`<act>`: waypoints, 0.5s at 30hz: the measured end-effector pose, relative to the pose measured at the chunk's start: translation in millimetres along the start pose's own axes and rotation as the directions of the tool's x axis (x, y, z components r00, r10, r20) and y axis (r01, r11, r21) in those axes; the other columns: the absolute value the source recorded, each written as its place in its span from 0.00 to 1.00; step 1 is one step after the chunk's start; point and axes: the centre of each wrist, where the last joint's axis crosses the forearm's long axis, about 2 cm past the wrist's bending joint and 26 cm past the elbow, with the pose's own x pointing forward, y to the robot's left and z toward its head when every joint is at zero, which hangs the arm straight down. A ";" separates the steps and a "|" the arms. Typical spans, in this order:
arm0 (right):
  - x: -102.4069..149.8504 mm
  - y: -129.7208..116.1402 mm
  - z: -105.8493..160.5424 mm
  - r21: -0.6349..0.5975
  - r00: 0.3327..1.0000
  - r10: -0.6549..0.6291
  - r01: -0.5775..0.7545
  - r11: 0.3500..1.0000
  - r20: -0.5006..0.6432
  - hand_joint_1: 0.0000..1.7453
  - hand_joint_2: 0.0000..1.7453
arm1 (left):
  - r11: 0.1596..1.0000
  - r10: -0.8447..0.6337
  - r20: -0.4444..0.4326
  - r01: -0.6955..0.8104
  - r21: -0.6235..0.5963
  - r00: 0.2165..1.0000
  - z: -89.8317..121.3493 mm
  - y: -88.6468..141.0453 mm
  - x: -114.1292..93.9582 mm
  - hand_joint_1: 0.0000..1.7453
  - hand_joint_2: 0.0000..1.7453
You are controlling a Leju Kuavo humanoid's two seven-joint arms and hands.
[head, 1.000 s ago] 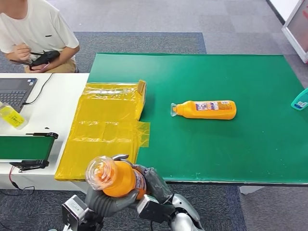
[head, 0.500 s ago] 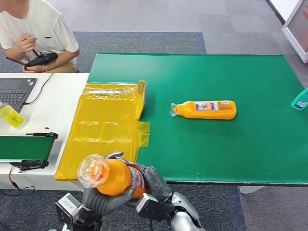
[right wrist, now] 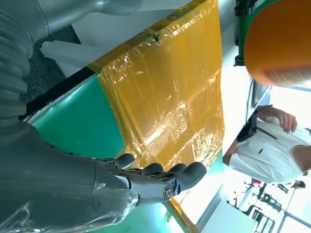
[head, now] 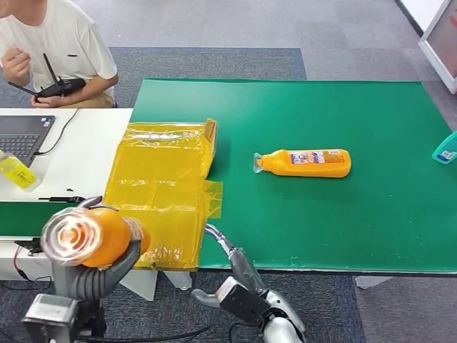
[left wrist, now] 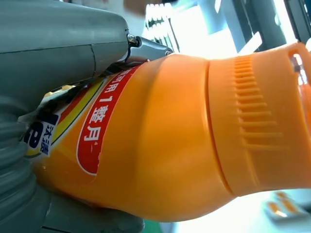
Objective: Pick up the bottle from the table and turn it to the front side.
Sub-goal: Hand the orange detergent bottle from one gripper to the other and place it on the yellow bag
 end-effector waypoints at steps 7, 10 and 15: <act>3.1 -4.9 -5.9 0.011 0.999 -0.017 0.016 1.000 0.034 0.00 1.00 | 0.926 -0.367 -0.116 0.375 0.051 0.923 -26.5 32.8 -29.8 1.00 1.00; 3.6 -7.0 -8.7 0.012 0.998 -0.026 0.025 1.000 0.055 0.00 1.00 | 0.890 -0.451 -0.122 0.456 0.015 0.884 -35.4 40.2 -45.3 1.00 1.00; 3.8 -10.8 -12.0 0.020 0.995 -0.048 0.046 0.999 0.087 0.00 1.00 | 0.628 -0.778 -0.073 0.770 -0.116 0.624 -62.3 35.3 -67.8 1.00 1.00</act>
